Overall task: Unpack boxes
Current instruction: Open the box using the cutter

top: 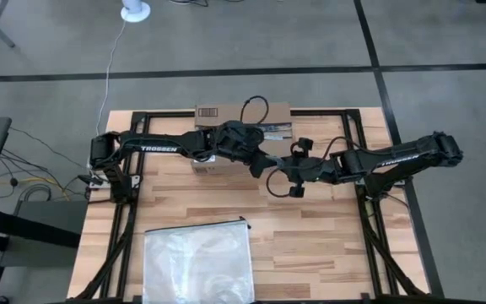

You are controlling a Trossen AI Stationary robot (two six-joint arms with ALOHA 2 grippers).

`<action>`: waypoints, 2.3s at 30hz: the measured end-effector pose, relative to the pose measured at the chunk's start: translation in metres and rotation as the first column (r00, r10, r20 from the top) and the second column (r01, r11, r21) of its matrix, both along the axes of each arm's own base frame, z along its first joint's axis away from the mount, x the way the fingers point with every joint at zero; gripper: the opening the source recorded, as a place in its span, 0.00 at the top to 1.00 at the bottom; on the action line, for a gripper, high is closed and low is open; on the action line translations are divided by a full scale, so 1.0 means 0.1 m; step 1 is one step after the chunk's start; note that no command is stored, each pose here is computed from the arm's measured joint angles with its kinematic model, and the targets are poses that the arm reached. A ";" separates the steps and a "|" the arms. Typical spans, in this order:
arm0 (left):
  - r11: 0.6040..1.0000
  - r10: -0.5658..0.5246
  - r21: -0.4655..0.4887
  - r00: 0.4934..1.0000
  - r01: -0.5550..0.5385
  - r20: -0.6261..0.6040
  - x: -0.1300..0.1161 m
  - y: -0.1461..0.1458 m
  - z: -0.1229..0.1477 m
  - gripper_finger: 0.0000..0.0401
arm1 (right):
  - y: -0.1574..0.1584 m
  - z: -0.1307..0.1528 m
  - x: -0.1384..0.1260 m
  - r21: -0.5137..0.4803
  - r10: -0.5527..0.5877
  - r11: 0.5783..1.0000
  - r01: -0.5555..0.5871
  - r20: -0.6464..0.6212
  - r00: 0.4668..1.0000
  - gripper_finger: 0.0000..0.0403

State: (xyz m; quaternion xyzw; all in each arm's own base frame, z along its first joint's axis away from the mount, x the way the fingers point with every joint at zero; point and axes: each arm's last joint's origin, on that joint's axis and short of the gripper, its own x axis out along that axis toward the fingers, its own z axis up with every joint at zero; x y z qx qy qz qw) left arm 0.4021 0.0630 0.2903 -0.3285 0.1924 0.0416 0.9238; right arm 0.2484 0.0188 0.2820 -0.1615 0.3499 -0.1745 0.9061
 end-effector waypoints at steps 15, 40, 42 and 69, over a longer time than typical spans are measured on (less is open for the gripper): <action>1.000 0.021 0.013 0.999 -0.020 -0.035 -0.02 0.01 -0.02 0.84 | 0.01 -0.07 0.07 -0.004 0.005 1.000 -0.005 -0.015 1.000 0.71; 0.995 -0.077 -0.058 0.997 0.076 -0.019 -0.01 -0.06 -0.02 0.44 | 0.00 -0.01 0.09 0.003 -0.010 1.000 0.010 0.019 1.000 0.71; 0.995 -0.075 -0.060 0.997 0.073 -0.021 -0.01 -0.08 -0.02 0.40 | 0.00 -0.01 0.09 0.002 -0.010 1.000 0.010 0.021 1.000 0.71; 0.999 0.031 0.023 0.999 -0.030 -0.031 -0.01 -0.03 -0.03 0.83 | 0.02 -0.01 0.09 0.007 -0.005 1.000 0.005 0.024 1.000 0.74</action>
